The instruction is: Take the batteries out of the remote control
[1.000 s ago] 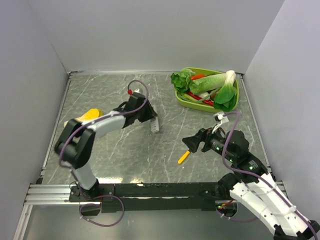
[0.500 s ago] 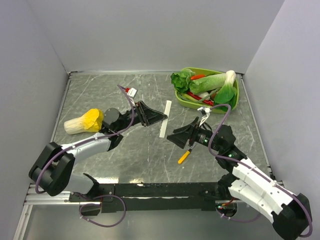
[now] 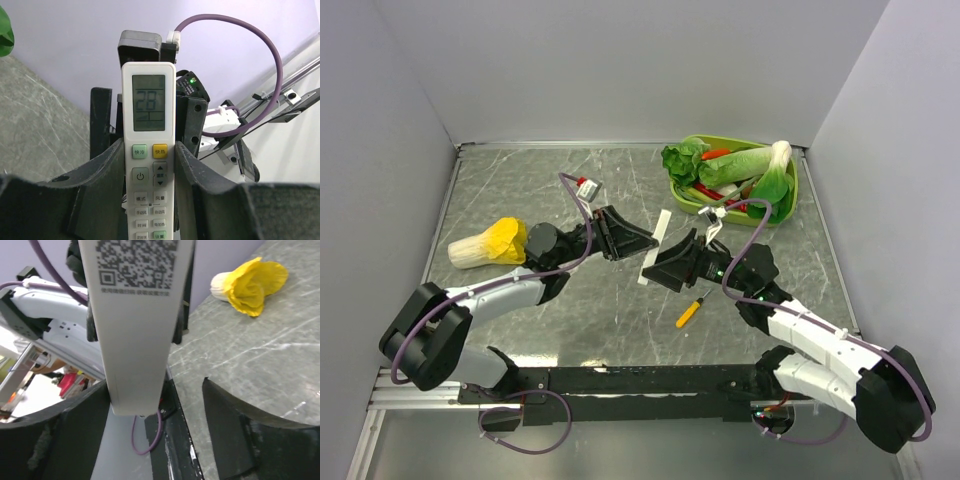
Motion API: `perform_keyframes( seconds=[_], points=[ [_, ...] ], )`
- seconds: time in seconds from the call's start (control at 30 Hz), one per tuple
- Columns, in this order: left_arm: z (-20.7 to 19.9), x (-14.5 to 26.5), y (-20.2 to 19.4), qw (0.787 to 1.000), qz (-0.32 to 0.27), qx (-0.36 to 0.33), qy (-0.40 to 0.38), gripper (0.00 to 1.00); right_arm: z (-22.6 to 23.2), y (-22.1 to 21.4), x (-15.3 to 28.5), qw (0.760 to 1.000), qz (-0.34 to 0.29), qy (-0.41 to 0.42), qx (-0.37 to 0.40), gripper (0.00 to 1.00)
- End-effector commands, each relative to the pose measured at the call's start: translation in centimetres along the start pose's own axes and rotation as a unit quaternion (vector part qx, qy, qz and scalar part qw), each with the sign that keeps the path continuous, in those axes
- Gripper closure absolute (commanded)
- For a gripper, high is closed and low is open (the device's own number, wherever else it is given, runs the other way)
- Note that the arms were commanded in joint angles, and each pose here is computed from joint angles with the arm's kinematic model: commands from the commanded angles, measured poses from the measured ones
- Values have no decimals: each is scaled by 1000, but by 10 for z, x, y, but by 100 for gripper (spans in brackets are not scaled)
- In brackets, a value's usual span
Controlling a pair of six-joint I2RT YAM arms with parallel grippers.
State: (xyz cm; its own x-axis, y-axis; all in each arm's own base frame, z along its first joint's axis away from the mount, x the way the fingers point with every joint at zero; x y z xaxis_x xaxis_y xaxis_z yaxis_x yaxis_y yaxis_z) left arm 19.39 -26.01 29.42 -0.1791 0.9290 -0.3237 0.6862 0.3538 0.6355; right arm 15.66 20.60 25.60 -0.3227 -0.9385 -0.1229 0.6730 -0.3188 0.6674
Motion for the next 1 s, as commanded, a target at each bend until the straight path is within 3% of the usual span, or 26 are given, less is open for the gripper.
perform_keyframes(
  seconds=[0.0,0.03,0.13,0.17,0.2,0.27,0.3,0.33,0.4,0.5,0.63,0.97],
  points=[
    [-17,-4,7,998,-16,-42,-45,93,25,13,-6,996,-19,80,28,27],
    [-16,-3,6,998,-18,-42,-43,93,26,11,-7,996,-17,84,24,29],
    [-14,-3,6,998,-22,-45,-39,91,26,11,-7,996,-16,85,24,52],
    [-14,-3,6,998,-22,-46,-37,89,26,10,-7,996,-17,83,24,71],
    [-13,-3,7,998,-23,-46,-32,86,25,9,-6,996,-19,80,24,82],
    [-14,-3,9,998,-29,-56,-19,59,27,10,-2,996,-27,75,32,100],
    [-5,-3,10,998,-35,-42,20,47,21,6,-2,998,-18,49,21,100],
    [-10,-1,13,997,-44,-47,35,26,23,10,-1,998,-18,40,45,100],
    [-4,2,18,991,-49,-55,111,16,5,4,2,998,-1,-52,28,100],
    [0,9,28,973,-51,-78,210,10,-3,9,8,990,1,-119,76,100],
    [4,12,38,953,-36,-98,286,11,-21,10,15,969,39,-220,102,100],
    [6,2,48,950,-33,-109,291,16,-28,6,6,957,69,-257,117,100]
  ],
)
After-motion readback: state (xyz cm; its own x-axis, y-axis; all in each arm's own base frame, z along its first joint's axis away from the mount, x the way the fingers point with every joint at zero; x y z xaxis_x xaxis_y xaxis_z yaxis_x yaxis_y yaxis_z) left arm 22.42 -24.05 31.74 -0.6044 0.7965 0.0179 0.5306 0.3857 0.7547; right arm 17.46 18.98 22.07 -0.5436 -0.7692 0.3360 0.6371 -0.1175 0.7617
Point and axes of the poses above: each gripper's point midway between its finger pads, its own x axis back along the fingers, its own z axis along the line the jaws close on, y = z × x, the point moved 8 cm from there along x, back along the fingers, and after that the axes turned 4 degrees about -x, right-handed, at the moved point
